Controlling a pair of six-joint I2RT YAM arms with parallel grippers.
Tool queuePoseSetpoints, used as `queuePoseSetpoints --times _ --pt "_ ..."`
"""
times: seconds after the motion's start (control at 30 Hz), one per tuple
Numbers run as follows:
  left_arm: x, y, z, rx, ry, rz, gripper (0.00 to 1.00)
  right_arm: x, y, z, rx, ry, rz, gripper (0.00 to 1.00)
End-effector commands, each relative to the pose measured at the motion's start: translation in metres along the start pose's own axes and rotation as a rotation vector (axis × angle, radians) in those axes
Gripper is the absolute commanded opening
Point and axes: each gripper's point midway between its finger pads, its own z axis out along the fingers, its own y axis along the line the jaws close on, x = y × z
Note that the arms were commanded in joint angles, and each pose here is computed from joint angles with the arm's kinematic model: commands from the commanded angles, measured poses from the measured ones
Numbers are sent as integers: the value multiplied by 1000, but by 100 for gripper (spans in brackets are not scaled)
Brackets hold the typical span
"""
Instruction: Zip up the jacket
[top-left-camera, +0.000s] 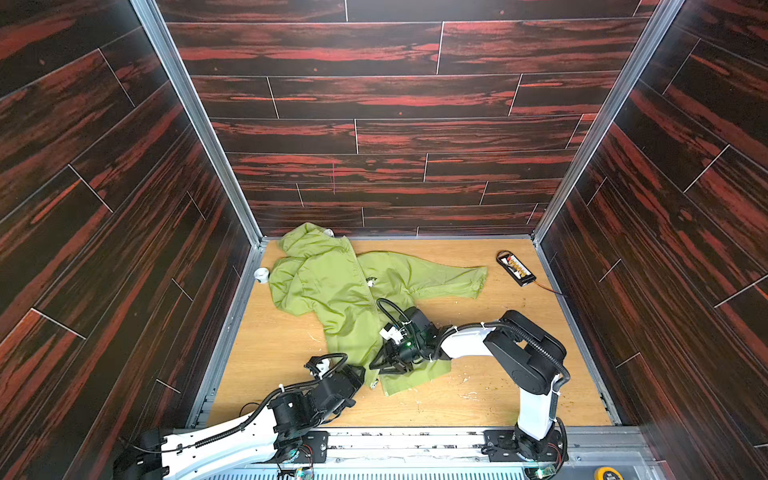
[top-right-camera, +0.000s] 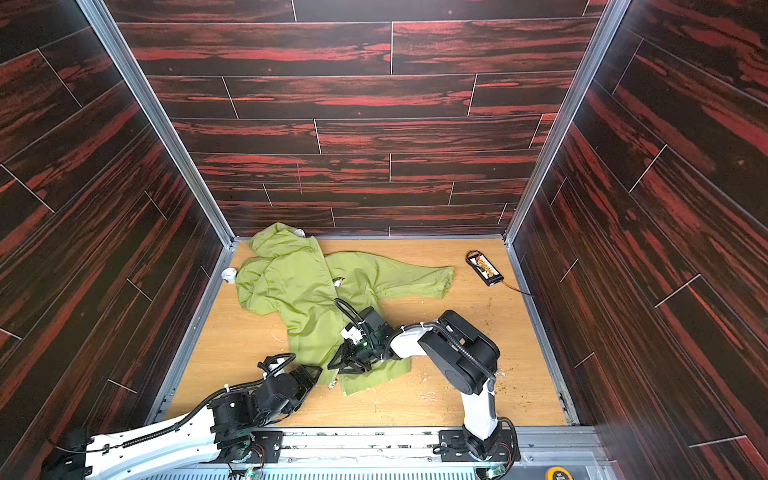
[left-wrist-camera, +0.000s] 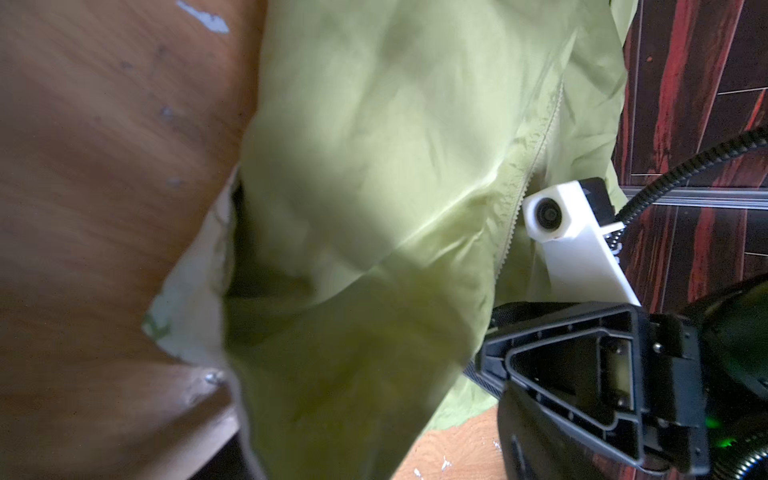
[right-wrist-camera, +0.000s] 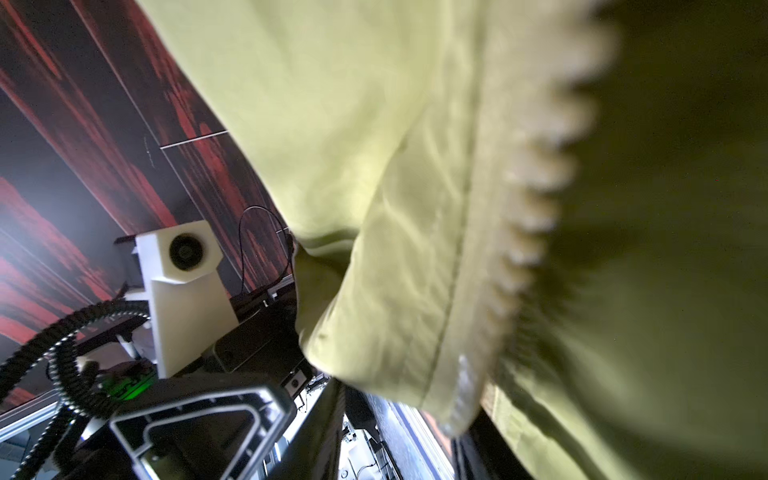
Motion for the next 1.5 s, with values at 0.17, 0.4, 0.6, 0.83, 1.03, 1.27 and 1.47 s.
queuePoseSetpoints --times 0.17,0.4,0.6,0.83,1.03,1.27,1.47 --pt "-5 -22 0 103 -38 13 78 -1 32 -3 -63 8 -62 28" --pt "-8 -37 -4 171 -54 27 78 -2 60 -13 -73 10 -99 14" --pt "-12 -53 -15 228 -62 37 80 -9 81 -30 -49 1 -111 8" --pt "-23 -74 -34 318 -97 -3 85 -26 105 -62 -70 -16 -61 0" --pt "-34 -106 -48 439 -156 -62 89 -33 131 -82 -130 -4 -37 0" --pt "-34 -144 -50 527 -173 -94 92 -31 154 -92 -191 41 -9 0" --pt "-40 -156 -50 561 -197 -104 92 -21 165 -109 -223 62 14 0"
